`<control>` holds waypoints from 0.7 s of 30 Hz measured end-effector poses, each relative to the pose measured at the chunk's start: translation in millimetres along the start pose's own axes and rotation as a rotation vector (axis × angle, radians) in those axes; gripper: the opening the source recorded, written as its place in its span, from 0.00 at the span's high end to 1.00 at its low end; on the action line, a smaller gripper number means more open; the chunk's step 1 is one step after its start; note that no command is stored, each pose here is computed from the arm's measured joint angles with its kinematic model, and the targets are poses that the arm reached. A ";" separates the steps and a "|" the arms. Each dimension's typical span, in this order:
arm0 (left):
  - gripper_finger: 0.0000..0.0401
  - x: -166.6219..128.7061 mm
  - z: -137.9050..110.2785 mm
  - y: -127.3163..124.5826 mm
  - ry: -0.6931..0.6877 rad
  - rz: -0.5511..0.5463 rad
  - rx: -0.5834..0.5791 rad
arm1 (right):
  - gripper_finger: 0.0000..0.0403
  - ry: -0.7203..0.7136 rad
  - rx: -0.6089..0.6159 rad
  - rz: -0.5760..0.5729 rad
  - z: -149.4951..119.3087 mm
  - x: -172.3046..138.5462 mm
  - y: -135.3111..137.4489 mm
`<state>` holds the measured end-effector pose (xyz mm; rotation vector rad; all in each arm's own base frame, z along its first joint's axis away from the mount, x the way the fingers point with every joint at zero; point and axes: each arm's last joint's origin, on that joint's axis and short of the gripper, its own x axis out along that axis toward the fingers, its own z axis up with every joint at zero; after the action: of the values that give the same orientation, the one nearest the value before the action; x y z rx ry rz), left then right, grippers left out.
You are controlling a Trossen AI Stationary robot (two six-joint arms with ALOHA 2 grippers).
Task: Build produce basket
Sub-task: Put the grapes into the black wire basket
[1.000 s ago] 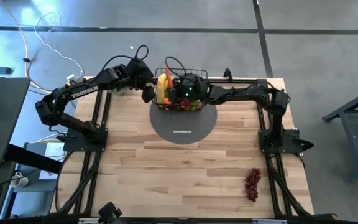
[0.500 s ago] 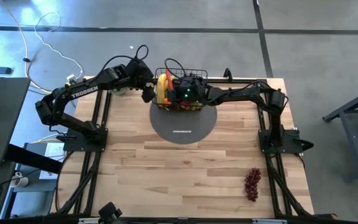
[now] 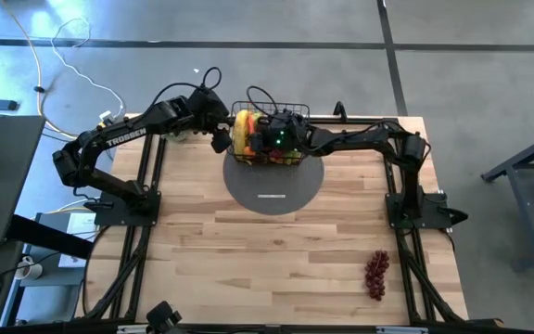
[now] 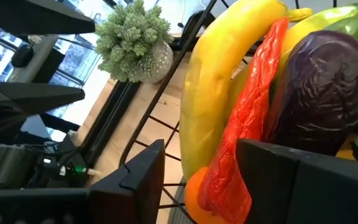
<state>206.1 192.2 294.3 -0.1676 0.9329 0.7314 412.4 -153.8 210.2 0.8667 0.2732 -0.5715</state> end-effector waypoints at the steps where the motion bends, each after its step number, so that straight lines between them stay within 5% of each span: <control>1: 0.35 0.0 0.0 0.0 0.000 0.000 0.000 | 0.56 -0.001 0.009 0.002 0.7 -0.9 0.6; 21: 0.35 -3.3 -15.8 -11.4 0.167 -0.044 0.050 | 0.55 0.148 -0.097 -0.075 -2.9 -75.8 42.3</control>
<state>201.5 175.2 285.4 -0.2074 1.1025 0.6600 374.8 -102.6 269.4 0.8085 0.4659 -0.5605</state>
